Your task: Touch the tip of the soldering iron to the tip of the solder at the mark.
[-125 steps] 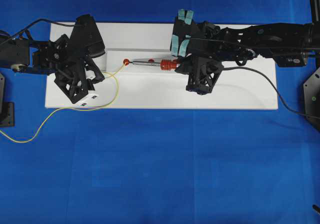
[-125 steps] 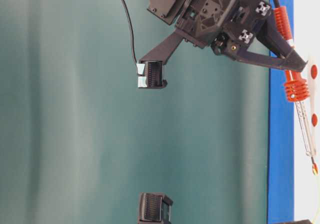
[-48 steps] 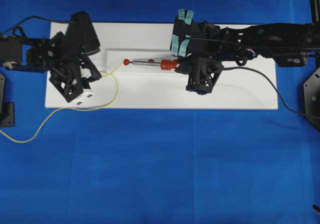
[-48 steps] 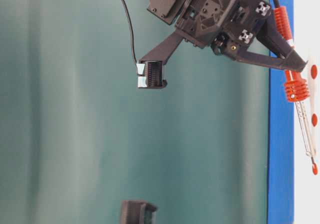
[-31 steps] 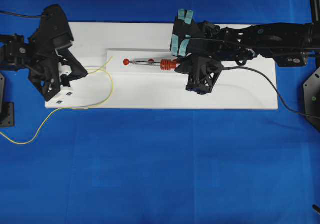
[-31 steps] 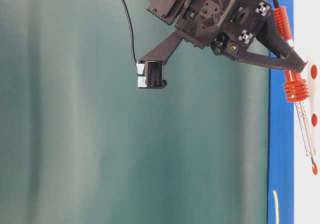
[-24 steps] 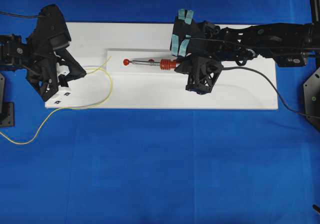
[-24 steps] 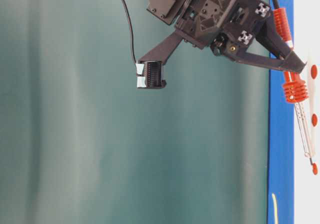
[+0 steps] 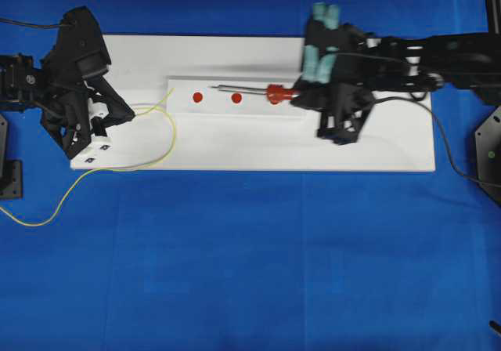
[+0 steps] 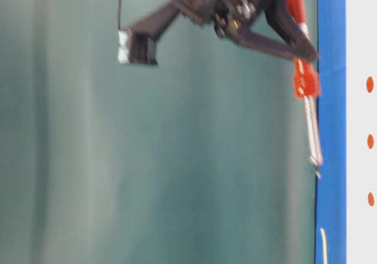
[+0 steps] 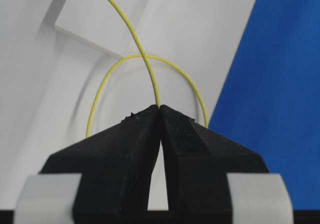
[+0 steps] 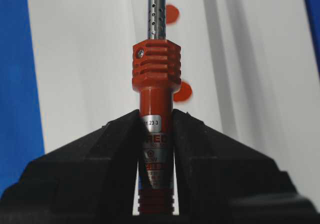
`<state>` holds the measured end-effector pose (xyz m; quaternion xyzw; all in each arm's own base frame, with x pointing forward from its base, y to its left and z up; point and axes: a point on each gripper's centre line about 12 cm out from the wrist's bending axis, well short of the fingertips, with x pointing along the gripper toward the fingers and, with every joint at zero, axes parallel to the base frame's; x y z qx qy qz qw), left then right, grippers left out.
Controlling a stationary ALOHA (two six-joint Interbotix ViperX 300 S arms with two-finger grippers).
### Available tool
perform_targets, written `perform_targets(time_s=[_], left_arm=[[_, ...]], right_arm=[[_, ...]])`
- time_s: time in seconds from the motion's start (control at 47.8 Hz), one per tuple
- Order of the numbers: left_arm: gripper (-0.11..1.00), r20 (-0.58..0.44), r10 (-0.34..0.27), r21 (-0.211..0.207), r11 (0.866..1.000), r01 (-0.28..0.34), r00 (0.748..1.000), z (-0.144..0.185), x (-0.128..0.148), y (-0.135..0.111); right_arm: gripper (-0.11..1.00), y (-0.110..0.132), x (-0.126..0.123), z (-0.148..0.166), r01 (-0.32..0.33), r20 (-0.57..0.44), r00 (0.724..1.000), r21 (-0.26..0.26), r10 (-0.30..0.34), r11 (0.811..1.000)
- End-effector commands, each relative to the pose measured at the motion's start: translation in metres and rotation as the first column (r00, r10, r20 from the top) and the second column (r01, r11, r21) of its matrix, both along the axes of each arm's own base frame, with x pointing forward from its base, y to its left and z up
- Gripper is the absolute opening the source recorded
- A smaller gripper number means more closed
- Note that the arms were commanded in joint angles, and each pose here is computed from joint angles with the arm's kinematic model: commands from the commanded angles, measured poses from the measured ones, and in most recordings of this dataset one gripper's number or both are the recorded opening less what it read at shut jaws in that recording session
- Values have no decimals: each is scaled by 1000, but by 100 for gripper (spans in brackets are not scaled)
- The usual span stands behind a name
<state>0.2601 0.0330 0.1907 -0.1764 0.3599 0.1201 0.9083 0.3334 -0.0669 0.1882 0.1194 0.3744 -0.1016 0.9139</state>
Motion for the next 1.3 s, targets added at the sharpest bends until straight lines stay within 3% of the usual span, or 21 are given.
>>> perform_targets(time_s=[0.0, 0.293, 0.69, 1.045, 1.275], left_arm=[[2, 20, 0, 2, 1000, 0, 1000, 5, 2, 0], [2, 20, 1, 1, 1000, -1, 1000, 6, 2, 0], [2, 31, 1, 2, 1000, -1, 1000, 10, 10, 1], [2, 27, -6, 4, 1000, 6, 1000, 19, 53, 5], [2, -17, -10, -3, 1000, 10, 1000, 6, 86, 7]], right_arm=[[6, 1, -11, 15, 8, 53, 999, -13, -7, 1000], [6, 5, -38, 14, 16, 58, 998, -10, -16, 1000], [6, 5, -41, 13, 19, 57, 998, -11, -18, 1000], [6, 5, -40, 13, 20, 61, 998, -12, -19, 1000], [6, 5, -41, 11, 20, 55, 998, -11, -19, 1000]])
